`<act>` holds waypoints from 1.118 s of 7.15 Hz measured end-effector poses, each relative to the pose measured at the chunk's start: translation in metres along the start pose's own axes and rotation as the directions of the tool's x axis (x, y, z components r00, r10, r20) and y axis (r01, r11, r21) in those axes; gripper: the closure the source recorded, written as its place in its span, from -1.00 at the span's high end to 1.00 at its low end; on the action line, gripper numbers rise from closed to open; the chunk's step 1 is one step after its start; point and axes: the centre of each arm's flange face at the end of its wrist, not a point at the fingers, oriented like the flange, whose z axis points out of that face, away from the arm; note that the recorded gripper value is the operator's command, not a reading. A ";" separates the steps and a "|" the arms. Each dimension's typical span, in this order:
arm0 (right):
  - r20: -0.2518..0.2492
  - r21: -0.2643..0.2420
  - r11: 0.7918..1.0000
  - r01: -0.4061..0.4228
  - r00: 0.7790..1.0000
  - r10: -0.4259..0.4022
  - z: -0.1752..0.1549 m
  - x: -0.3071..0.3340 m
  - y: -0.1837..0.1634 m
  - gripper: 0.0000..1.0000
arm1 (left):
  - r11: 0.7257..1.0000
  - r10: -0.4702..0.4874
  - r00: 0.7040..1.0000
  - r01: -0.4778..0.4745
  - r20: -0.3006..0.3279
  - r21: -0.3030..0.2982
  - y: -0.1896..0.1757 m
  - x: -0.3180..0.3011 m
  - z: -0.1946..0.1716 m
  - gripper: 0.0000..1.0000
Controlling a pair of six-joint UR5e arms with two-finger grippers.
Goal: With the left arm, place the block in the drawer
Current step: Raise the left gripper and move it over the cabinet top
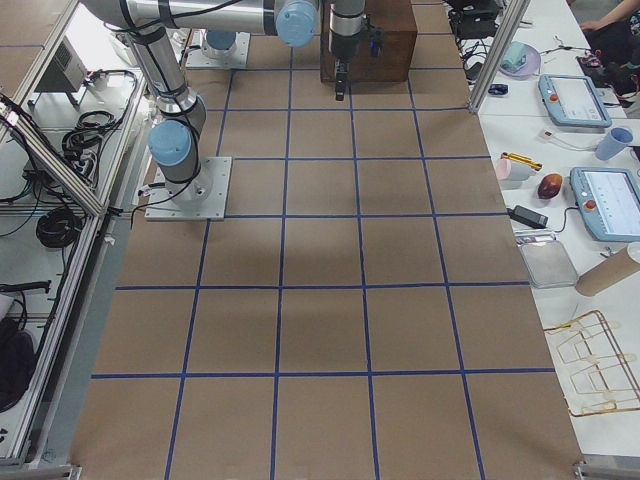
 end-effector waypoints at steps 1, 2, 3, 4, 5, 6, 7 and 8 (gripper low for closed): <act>0.000 0.000 1.000 0.000 1.000 0.000 0.000 0.000 0.000 1.00 | 0.999 -0.035 0.999 0.035 -0.003 -0.005 0.000 0.012 -0.001 1.00; 0.000 0.000 1.000 0.000 1.000 0.000 0.000 0.000 0.000 1.00 | 0.998 -0.059 0.998 0.059 -0.003 -0.004 -0.002 0.033 -0.002 1.00; 0.000 0.000 1.000 0.000 1.000 0.000 0.000 0.000 0.000 1.00 | 0.995 -0.099 0.995 0.099 -0.003 0.000 -0.005 0.057 -0.002 1.00; 0.000 0.000 1.000 0.000 1.000 0.000 0.000 0.000 0.000 1.00 | 0.993 -0.120 0.993 0.120 -0.003 -0.001 -0.006 0.077 -0.001 1.00; 0.000 0.000 1.000 0.000 1.000 0.000 0.000 0.000 0.000 1.00 | 0.994 -0.112 0.994 0.112 -0.004 -0.005 -0.006 0.095 0.001 1.00; 0.000 0.000 1.000 0.000 1.000 0.000 0.000 0.000 0.000 1.00 | 0.996 -0.089 0.996 0.089 -0.003 -0.013 -0.006 0.112 0.005 1.00; 0.000 0.000 1.000 0.000 1.000 0.000 0.000 0.000 0.000 1.00 | 0.998 -0.061 0.998 0.061 -0.001 -0.021 -0.007 0.125 0.010 1.00; 0.000 0.000 1.000 0.000 1.000 0.000 0.000 0.000 0.000 1.00 | 0.999 -0.039 0.999 0.039 -0.002 -0.027 -0.008 0.133 0.014 1.00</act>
